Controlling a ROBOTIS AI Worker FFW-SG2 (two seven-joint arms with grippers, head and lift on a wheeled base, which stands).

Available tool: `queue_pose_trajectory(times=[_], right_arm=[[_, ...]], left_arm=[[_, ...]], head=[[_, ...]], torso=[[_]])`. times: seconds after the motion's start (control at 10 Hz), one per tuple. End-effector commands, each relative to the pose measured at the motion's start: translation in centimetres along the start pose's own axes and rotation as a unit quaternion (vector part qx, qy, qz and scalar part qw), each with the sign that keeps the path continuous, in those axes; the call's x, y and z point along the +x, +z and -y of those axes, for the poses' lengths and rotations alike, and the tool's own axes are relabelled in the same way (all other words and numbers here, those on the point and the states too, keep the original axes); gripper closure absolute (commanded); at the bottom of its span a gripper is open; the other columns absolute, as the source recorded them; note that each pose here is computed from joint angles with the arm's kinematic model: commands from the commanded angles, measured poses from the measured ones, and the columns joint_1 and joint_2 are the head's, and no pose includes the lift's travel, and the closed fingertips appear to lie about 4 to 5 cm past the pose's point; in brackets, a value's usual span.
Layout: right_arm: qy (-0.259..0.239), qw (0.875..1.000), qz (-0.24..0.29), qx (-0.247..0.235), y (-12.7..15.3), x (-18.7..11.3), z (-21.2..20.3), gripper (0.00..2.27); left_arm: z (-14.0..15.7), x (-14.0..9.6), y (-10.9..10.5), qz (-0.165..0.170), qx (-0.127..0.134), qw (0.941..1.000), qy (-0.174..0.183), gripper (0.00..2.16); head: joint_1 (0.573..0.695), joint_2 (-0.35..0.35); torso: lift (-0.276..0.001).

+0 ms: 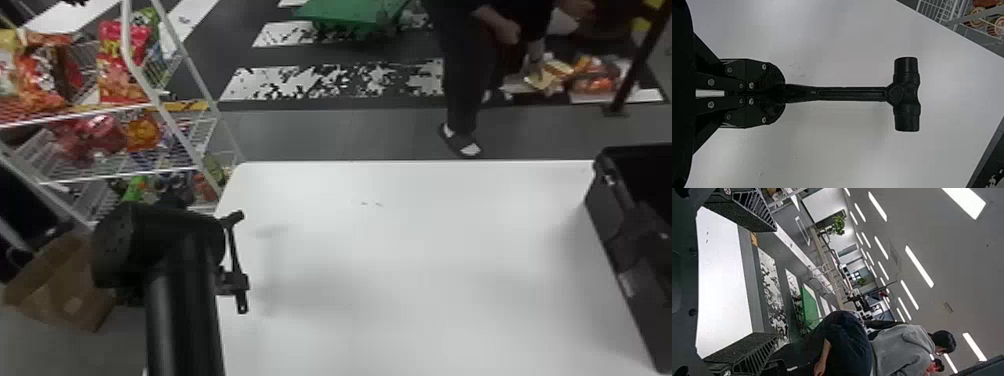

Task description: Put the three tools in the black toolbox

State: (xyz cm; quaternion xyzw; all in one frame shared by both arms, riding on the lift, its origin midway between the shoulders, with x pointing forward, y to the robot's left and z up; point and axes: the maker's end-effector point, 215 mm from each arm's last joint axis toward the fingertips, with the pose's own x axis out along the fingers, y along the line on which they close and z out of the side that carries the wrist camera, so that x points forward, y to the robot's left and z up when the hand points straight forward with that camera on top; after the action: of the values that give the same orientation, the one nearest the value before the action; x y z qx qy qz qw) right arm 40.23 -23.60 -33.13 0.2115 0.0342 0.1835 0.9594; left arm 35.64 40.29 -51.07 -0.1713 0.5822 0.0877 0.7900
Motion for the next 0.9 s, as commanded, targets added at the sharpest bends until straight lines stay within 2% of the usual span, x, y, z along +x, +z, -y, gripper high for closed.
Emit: queue_pose_trajectory(times=[0.0,0.1,0.4,0.6,0.8], right_arm=[[0.002,1.000,0.002,-0.003,0.3,0.1,-0.2,0.05],[0.004,1.000,0.002,-0.005,0.6,0.1,-0.4,0.05],[0.007,1.000,-0.019,-0.009,1.4,0.1,-0.8,0.05],[0.008,0.999,-0.049,-0.009,0.3,0.0,-0.9,0.04],[0.011,0.996,-0.084,-0.010,-1.4,0.0,-1.4,0.04]], left_arm=[[2.0,-0.6,1.6,0.023,0.013,0.9995,-0.018,1.72],[3.0,-1.1,2.7,0.039,0.029,0.9987,-0.016,1.72],[8.1,-3.5,5.7,0.092,0.071,0.9913,-0.062,1.72],[12.8,-3.5,6.0,0.098,0.107,0.9840,-0.103,1.72],[18.1,-3.2,5.5,0.093,0.146,0.9738,-0.147,1.72]], head=[[0.695,0.250],[0.695,0.246],[0.695,0.200],[0.695,0.165],[0.695,0.112]], torso=[[-0.055],[-0.055],[-0.055],[-0.055],[-0.055]])
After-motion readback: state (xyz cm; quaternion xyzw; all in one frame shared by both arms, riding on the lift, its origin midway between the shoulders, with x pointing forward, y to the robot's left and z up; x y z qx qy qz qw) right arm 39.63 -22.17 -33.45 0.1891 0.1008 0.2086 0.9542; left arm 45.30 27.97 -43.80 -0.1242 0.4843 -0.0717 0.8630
